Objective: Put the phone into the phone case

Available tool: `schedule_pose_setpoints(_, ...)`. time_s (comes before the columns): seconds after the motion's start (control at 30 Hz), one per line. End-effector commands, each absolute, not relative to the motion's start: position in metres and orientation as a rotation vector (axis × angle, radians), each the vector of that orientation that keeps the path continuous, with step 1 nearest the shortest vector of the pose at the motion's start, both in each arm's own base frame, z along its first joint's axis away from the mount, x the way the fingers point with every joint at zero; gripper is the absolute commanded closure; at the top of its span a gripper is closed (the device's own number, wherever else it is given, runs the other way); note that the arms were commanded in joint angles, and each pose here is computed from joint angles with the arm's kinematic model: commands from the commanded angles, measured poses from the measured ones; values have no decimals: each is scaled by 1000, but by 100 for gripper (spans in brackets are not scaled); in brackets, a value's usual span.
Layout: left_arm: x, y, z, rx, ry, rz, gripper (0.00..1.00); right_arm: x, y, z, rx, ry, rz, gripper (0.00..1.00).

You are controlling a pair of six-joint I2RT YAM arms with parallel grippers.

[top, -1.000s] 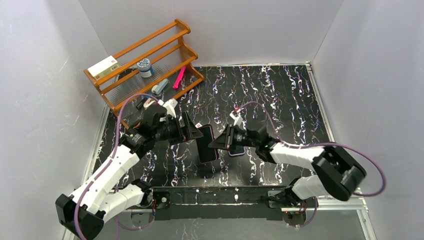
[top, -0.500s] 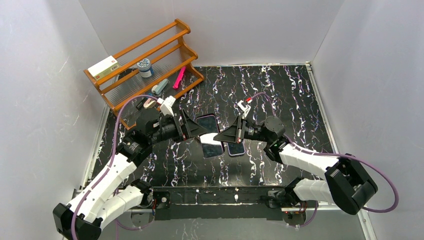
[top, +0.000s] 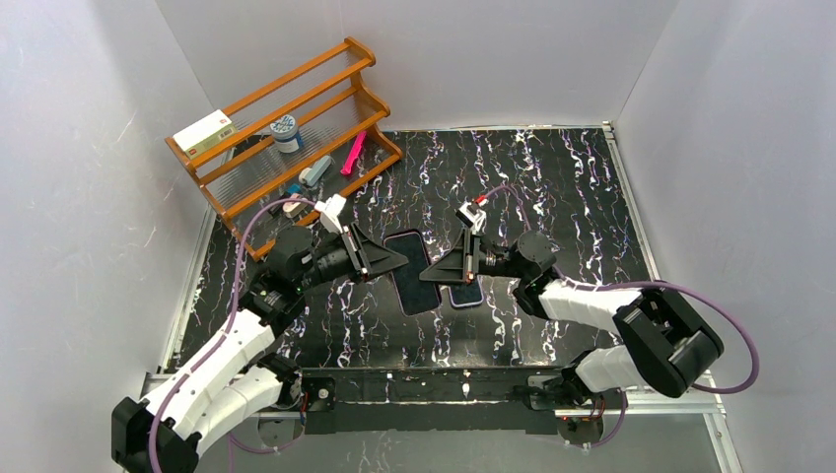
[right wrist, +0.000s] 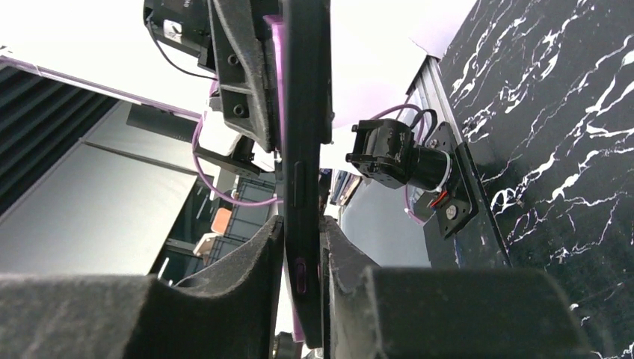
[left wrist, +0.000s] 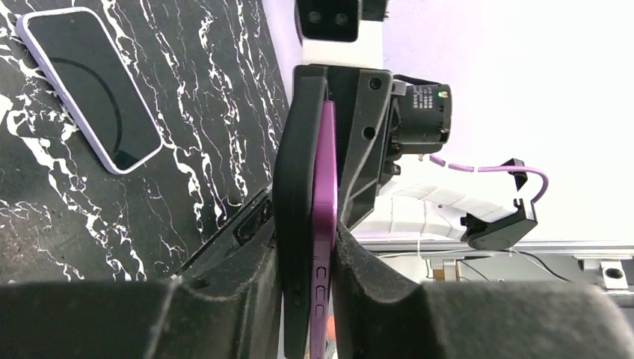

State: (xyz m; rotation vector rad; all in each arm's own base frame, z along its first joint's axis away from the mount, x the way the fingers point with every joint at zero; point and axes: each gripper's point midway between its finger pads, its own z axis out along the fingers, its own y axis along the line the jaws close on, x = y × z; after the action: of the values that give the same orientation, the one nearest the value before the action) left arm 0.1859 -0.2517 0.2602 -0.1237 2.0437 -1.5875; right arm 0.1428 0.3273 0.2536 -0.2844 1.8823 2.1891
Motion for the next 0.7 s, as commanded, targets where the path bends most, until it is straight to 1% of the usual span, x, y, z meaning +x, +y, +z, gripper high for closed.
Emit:
schedule_pose_setpoints(0.0, 194, -246, 237, -250, 2152, -1498, 86, 137, 326, 262, -377, 1792, 2209, 65)
schedule_pose_setpoints(0.07, 195, -238, 212, -312, 2277, -1370, 87, 137, 325, 252, -359, 1821, 2209, 55)
schedule_pose_setpoints(0.17, 196, -231, 194, -336, 2361, -1270, 87, 134, 322, 244, -336, 1837, 2218, 43)
schedule_pose_setpoints(0.23, 196, -232, 193, -350, 2374, -1269, 86, 134, 322, 239, -316, 1857, 2213, 41)
schedule_pose_setpoints(0.3, 196, -235, 195, -346, 2373, -1296, 85, 133, 322, 234, -302, 1873, 2208, 44)
schedule_pose_setpoints(0.43, 196, -236, 198, -344, 2404, -1289, 80, 130, 328, 230, -301, 1888, 2228, 55)
schedule_pose_setpoints(0.5, 195, -238, 203, -324, 2409, -1304, 78, 129, 331, 233, -308, 1878, 2264, 58)
schedule_pose_setpoints(0.57, 193, -241, 210, -302, 2400, -1341, 76, 129, 332, 239, -316, 1855, 2298, 64)
schedule_pose_setpoints(0.67, 190, -247, 224, -276, 2367, -1418, 72, 131, 334, 244, -310, 1824, 2331, 76)
